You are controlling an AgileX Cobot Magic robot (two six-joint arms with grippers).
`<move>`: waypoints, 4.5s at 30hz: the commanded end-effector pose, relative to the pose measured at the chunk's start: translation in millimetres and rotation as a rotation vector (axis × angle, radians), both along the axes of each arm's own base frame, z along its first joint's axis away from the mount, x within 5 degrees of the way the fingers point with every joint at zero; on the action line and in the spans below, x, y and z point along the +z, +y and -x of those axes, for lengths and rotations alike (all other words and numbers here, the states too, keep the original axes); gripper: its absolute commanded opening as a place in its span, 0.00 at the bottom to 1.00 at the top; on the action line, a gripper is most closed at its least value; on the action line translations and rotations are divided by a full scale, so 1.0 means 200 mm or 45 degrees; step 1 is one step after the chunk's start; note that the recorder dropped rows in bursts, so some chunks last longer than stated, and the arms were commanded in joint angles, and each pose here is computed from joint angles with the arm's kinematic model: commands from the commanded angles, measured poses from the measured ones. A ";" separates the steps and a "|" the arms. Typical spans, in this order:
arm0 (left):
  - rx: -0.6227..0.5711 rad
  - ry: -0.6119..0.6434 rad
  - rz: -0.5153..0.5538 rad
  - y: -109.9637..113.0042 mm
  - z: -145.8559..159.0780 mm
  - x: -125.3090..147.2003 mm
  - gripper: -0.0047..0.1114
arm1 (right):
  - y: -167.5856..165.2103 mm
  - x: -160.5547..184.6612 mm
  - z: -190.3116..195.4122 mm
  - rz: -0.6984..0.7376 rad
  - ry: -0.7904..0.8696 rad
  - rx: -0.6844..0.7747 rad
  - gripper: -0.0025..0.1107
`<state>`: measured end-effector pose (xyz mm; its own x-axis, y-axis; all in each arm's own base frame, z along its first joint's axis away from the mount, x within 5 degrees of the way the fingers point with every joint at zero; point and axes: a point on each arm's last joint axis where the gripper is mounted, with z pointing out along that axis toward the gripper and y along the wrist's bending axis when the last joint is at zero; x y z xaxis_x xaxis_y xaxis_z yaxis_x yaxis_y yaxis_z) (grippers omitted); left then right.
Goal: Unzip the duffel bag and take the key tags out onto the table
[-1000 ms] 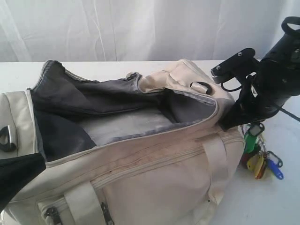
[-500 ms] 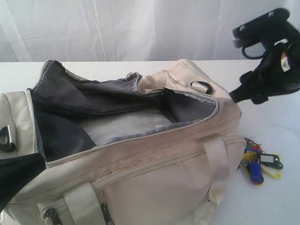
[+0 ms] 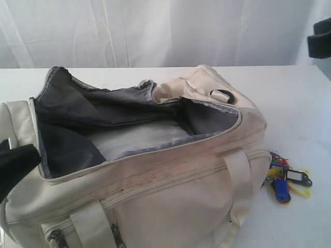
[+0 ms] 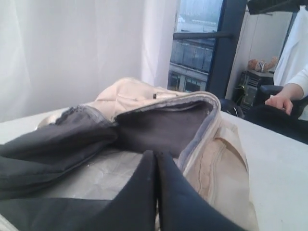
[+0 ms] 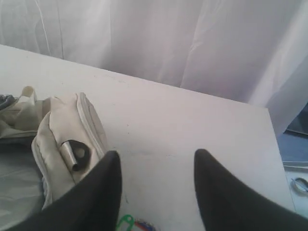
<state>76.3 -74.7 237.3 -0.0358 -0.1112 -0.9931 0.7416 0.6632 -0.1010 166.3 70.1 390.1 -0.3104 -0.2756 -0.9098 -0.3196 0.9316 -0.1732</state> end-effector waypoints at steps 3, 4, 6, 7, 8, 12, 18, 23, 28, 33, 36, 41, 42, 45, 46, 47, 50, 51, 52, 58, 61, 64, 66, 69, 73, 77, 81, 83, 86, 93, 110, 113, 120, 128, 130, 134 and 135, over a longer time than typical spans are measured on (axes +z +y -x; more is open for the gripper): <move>0.041 -0.153 0.057 0.01 -0.01 0.09 0.04 | -0.11 -0.10 0.19 -0.106 -0.031 -0.017 0.27; 0.054 -0.183 0.056 0.01 -0.01 0.11 0.04 | -0.12 -0.13 0.23 -0.114 -0.043 -0.011 0.24; 0.090 -0.220 0.050 0.02 -0.02 0.13 0.04 | -0.15 -0.17 0.28 -0.134 -0.058 -0.005 0.18; 0.114 -0.229 0.052 0.03 -0.03 0.14 0.04 | -0.17 -0.20 0.32 -0.150 -0.067 0.000 0.15; 0.139 -0.237 0.047 0.03 -0.04 0.15 0.04 | -0.18 -0.22 0.35 -0.162 -0.081 0.002 0.12; 0.250 -0.231 -0.007 0.06 -0.06 0.14 0.04 | -0.24 -0.29 0.46 -0.230 -0.162 0.014 0.04; 0.385 -0.228 -0.144 0.09 -0.09 0.11 0.04 | -0.32 -0.35 0.59 -0.305 -0.273 0.017 0.02; 0.388 -0.223 -0.143 0.10 -0.09 0.11 0.04 | -0.35 -0.40 0.63 -0.302 -0.254 -0.010 0.02; 0.387 -0.225 -0.145 0.10 -0.09 0.11 0.04 | -0.37 -0.48 0.63 -0.232 -0.099 -0.087 0.02; 0.387 -0.225 -0.145 0.10 -0.09 0.11 0.04 | -0.37 -0.49 0.63 -0.254 -0.058 -0.106 0.02; 0.385 -0.230 -0.152 0.09 -0.09 0.11 0.04 | -0.37 -0.49 0.63 -0.254 -0.058 -0.106 0.02; 0.385 -0.230 -0.152 0.09 -0.09 0.11 0.04 | -0.37 -0.49 0.63 -0.254 -0.058 -0.106 0.02; 0.385 -0.230 -0.152 0.09 -0.09 0.11 0.04 | -0.37 -0.49 0.63 -0.254 -0.058 -0.106 0.02; 0.385 -0.230 -0.152 0.09 -0.09 0.11 0.04 | -0.37 -0.49 0.63 -0.254 -0.058 -0.106 0.02; 0.385 -0.230 -0.152 0.09 -0.09 0.11 0.04 | -0.37 -0.49 0.63 -0.254 -0.058 -0.106 0.02; 0.385 -0.230 -0.152 0.09 -0.09 0.11 0.04 | -0.37 -0.49 0.63 -0.254 -0.058 -0.106 0.02; 0.385 -0.230 -0.152 0.09 -0.09 0.11 0.04 | -0.37 -0.49 0.63 -0.254 -0.058 -0.106 0.02; 0.386 -0.233 -0.156 0.09 -0.09 0.11 0.04 | -0.37 -0.49 0.63 -0.254 -0.058 -0.106 0.02; 0.389 -0.257 -0.190 0.09 -0.09 0.11 0.04 | -0.37 -0.49 0.63 -0.254 -0.058 -0.106 0.02; 0.437 -0.153 -0.274 0.13 -0.07 0.07 0.04 | -0.37 -0.49 0.63 -0.254 -0.058 -0.106 0.02; 0.521 0.098 -0.213 0.19 -0.03 0.00 0.04 | -0.37 -0.49 0.63 -0.254 -0.058 -0.106 0.02; 0.644 0.253 -0.147 0.25 0.01 -0.05 0.04 | -0.37 -0.49 0.63 -0.254 -0.058 -0.106 0.02; 0.726 0.276 -0.100 0.28 0.02 -0.08 0.04 | -0.37 -0.49 0.63 -0.254 -0.058 -0.106 0.02; 0.841 0.268 -0.012 0.32 0.04 -0.11 0.04 | -0.37 -0.49 0.63 -0.254 -0.058 -0.106 0.02; 1.008 0.297 0.174 0.37 0.07 -0.13 0.04 | -0.37 -0.49 0.63 -0.254 -0.058 -0.106 0.02; 1.170 0.354 0.240 0.41 0.11 -0.19 0.04 | -0.37 -0.49 0.63 -0.254 -0.058 -0.106 0.02; 1.203 0.422 0.206 0.41 0.10 -0.28 0.04 | -0.37 -0.49 0.63 -0.254 -0.058 -0.106 0.02; 1.229 0.487 0.172 0.42 0.11 -0.30 0.04 | -0.37 -0.49 0.63 -0.254 -0.058 -0.106 0.02; 1.243 0.455 0.072 0.43 0.11 -0.30 0.04 | -0.37 -0.49 0.63 -0.254 -0.058 -0.106 0.02; 1.208 0.440 0.003 0.42 0.11 -0.31 0.04 | -0.37 -0.49 0.63 -0.254 -0.058 -0.106 0.02; 0.986 0.368 -0.410 0.36 0.12 -0.34 0.04 | -0.37 -0.49 0.63 -0.254 -0.058 -0.106 0.02; 0.987 0.364 -0.408 0.36 0.12 -0.34 0.04 | -0.37 -0.49 0.63 -0.254 -0.058 -0.106 0.02; 0.987 0.365 -0.406 0.36 0.12 -0.34 0.04 | -0.37 -0.49 0.63 -0.254 -0.058 -0.106 0.02; 0.995 0.368 -0.403 0.36 0.12 -0.34 0.04 | -0.37 -0.49 0.63 -0.254 -0.058 -0.106 0.02; 0.976 0.365 -0.405 0.35 0.12 -0.34 0.04 | -0.37 -0.49 0.63 -0.254 -0.058 -0.106 0.02; 0.957 0.361 -0.407 0.35 0.12 -0.34 0.04 | -0.37 -0.49 0.63 -0.264 -0.055 -0.110 0.02; 0.959 0.362 -0.407 0.35 0.12 -0.34 0.04 | -0.37 -0.49 0.63 -0.269 -0.054 -0.111 0.02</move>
